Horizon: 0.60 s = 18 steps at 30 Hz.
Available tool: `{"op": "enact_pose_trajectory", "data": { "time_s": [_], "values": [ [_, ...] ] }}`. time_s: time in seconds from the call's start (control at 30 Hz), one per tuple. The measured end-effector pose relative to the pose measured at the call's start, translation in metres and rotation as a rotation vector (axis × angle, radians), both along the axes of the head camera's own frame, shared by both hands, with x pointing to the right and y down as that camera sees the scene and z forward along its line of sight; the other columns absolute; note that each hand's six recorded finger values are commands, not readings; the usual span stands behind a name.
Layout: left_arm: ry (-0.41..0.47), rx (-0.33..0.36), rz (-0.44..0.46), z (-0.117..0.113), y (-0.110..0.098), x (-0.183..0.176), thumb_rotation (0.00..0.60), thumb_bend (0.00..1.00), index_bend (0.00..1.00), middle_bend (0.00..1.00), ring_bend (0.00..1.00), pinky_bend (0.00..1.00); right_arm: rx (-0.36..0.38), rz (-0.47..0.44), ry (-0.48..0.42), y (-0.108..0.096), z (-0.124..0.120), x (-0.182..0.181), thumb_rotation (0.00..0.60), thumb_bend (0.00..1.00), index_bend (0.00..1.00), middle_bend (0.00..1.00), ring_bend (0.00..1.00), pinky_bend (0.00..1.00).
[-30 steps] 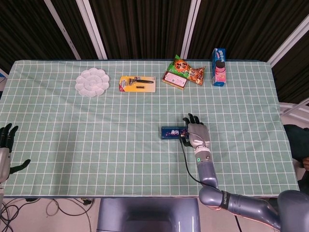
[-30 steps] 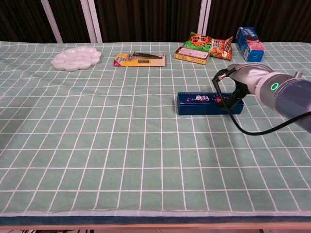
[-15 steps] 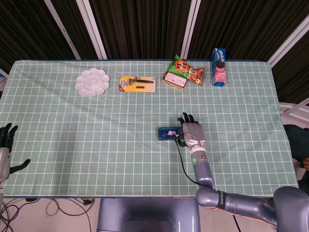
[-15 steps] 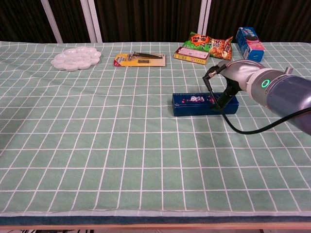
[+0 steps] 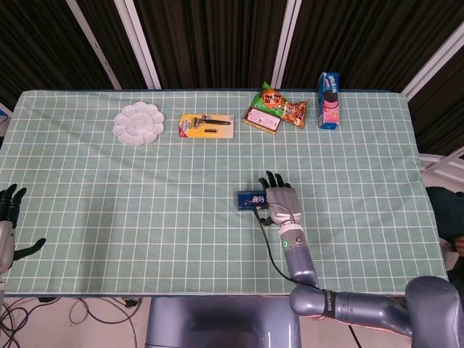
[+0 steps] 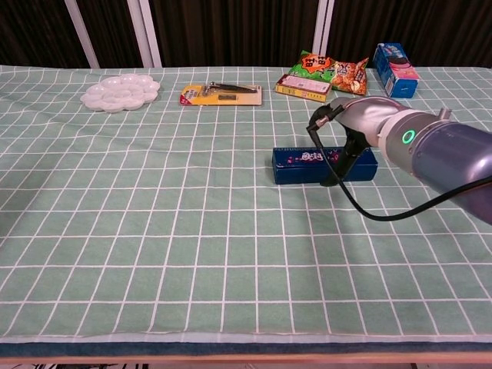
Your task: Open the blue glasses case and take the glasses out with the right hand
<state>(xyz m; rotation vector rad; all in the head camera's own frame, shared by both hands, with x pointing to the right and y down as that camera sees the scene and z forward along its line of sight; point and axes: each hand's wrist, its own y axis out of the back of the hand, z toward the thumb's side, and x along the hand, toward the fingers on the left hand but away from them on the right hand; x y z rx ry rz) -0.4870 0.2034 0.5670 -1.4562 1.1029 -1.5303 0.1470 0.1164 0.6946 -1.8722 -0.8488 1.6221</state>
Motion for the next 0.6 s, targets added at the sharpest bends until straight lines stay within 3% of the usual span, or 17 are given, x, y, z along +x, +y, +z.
{"op": "enact_pose_trajectory", "data": {
  "time_s": [0.17,0.6],
  "values": [
    [0.003,0.002,-0.006,-0.001,0.0,-0.001,0.6,0.02,0.0,0.0,0.0,0.0,-0.01,-0.011,-0.004,0.003,0.002,-0.007,0.6,0.32,0.19,0.0,0.0,0.23],
    [0.005,-0.001,-0.012,-0.001,0.0,-0.002,0.6,0.02,0.0,0.0,0.0,0.0,0.019,-0.098,0.016,-0.002,0.006,-0.029,0.6,0.32,0.19,0.0,0.0,0.23]
  ]
}}
